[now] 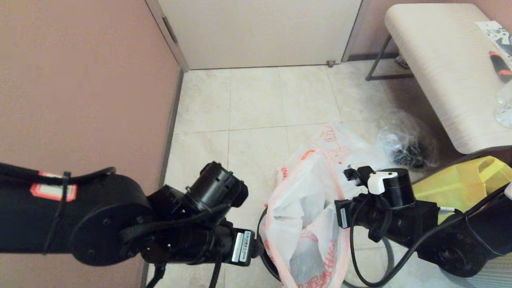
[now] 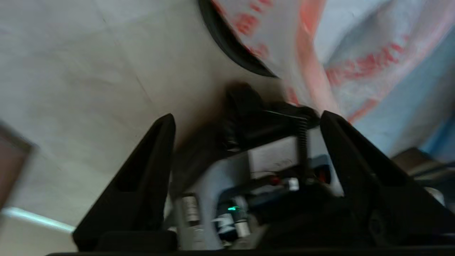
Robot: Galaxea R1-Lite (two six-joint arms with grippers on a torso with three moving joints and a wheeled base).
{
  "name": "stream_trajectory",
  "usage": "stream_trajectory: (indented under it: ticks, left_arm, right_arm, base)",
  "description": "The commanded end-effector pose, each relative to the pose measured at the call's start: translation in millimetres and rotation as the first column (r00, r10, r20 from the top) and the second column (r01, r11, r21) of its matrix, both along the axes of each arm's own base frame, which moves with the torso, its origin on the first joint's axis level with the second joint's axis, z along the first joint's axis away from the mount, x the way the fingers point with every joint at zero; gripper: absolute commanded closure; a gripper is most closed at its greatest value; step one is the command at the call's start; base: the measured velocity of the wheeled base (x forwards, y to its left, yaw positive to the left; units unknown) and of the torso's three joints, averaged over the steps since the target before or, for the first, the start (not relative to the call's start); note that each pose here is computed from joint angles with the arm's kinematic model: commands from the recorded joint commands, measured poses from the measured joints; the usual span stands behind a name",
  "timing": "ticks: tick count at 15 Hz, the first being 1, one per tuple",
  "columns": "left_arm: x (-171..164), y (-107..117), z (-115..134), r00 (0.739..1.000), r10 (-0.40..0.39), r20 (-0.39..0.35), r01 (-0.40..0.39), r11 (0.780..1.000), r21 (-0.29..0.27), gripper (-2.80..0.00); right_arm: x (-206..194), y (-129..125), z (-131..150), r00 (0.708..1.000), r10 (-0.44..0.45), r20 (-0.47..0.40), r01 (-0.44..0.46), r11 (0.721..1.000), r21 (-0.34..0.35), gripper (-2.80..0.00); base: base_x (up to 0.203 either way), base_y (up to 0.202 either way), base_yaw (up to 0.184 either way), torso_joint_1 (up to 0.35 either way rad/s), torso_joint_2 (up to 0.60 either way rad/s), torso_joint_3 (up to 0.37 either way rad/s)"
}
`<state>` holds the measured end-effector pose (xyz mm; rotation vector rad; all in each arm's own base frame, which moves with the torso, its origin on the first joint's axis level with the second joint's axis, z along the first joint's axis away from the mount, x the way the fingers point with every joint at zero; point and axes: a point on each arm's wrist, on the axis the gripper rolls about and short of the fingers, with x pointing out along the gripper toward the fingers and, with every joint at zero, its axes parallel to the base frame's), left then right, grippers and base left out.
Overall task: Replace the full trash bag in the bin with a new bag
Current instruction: Put the new garbage bag on the trash can
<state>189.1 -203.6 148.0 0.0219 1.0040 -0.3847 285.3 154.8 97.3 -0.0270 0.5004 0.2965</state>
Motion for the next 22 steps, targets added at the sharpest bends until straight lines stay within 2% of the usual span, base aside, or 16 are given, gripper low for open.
stream_trajectory:
  ticks: [1, 3, 5, 7, 9, 10, 11, 14, 17, 22]
  left_arm:
    - [-9, -11, -15, 1.0, -0.017, -0.016, 0.017, 1.0, -0.013, -2.8]
    - [-16, -28, -37, 0.999, -0.042, -0.012, 0.041, 0.998, -0.048, -2.8]
    - [-15, -45, -60, 0.998, -0.05, 0.023, 0.052, 0.995, -0.09, -2.8]
    - [-17, -57, -86, 0.999, -0.051, 0.018, 0.052, 0.996, -0.071, -2.8]
    - [-13, -65, -115, 1.0, -0.009, 0.019, 0.01, 1.0, -0.026, -2.8]
    - [-10, -68, -123, 0.998, 0.026, 0.054, -0.025, 0.999, -0.023, -2.8]
    - [-8, -71, -124, 0.995, 0.052, 0.084, -0.048, 0.998, -0.043, 0.0]
    - [7, -77, -120, 0.991, 0.077, 0.106, -0.07, 0.995, -0.066, 0.0]
    - [22, -79, -99, 0.982, 0.111, 0.152, -0.091, 0.987, -0.13, 0.0]
    - [28, -71, -76, 0.972, 0.143, 0.188, -0.108, 0.977, -0.185, 0.0]
  right_arm:
    - [0, 0, 1, 1.0, -0.006, 0.002, 0.006, 1.0, 0.012, 0.0]
    - [1, 1, -1, 1.0, -0.008, -0.003, 0.008, 1.0, 0.013, 0.0]
    - [1, 1, -2, 1.0, -0.009, -0.006, 0.009, 1.0, 0.014, 0.0]
    - [2, 0, -1, 1.0, -0.012, -0.002, 0.012, 1.0, 0.014, 0.0]
    - [2, 0, 0, 1.0, -0.018, 0.002, 0.018, 1.0, 0.012, 0.0]
    - [3, 0, 0, 1.0, -0.03, 0.009, 0.03, 1.0, 0.011, 0.0]
    - [3, 0, 1, 0.999, -0.032, 0.012, 0.032, 0.999, 0.012, 0.0]
    - [1, -2, 3, 0.999, -0.035, 0.013, 0.035, 0.999, 0.012, 0.0]
    - [-5, -9, 5, 0.997, -0.071, 0.015, 0.071, 0.997, 0.004, 0.0]
    - [-14, -24, 25, 0.991, -0.131, 0.03, 0.129, 0.989, 0.065, 0.0]
  base:
    - [0.0, 0.0, 0.0, 0.0, 0.0, 0.0]
    - [0.0, 0.0, 0.0, 0.0, 0.0, 0.0]
    - [0.0, 0.0, 0.0, 0.0, 0.0, 0.0]
    - [0.0, 0.0, 0.0, 0.0, 0.0, 0.0]
    - [0.0, 0.0, 0.0, 0.0, 0.0, 0.0]
    - [0.0, 0.0, 0.0, 0.0, 0.0, 0.0]
    - [0.0, 0.0, 0.0, 0.0, 0.0, 0.0]
    - [0.0, 0.0, 0.0, 0.0, 0.0, 0.0]
    - [0.0, 0.0, 0.0, 0.0, 0.0, 0.0]
    - [0.0, 0.0, 0.0, 0.0, 0.0, 0.0]
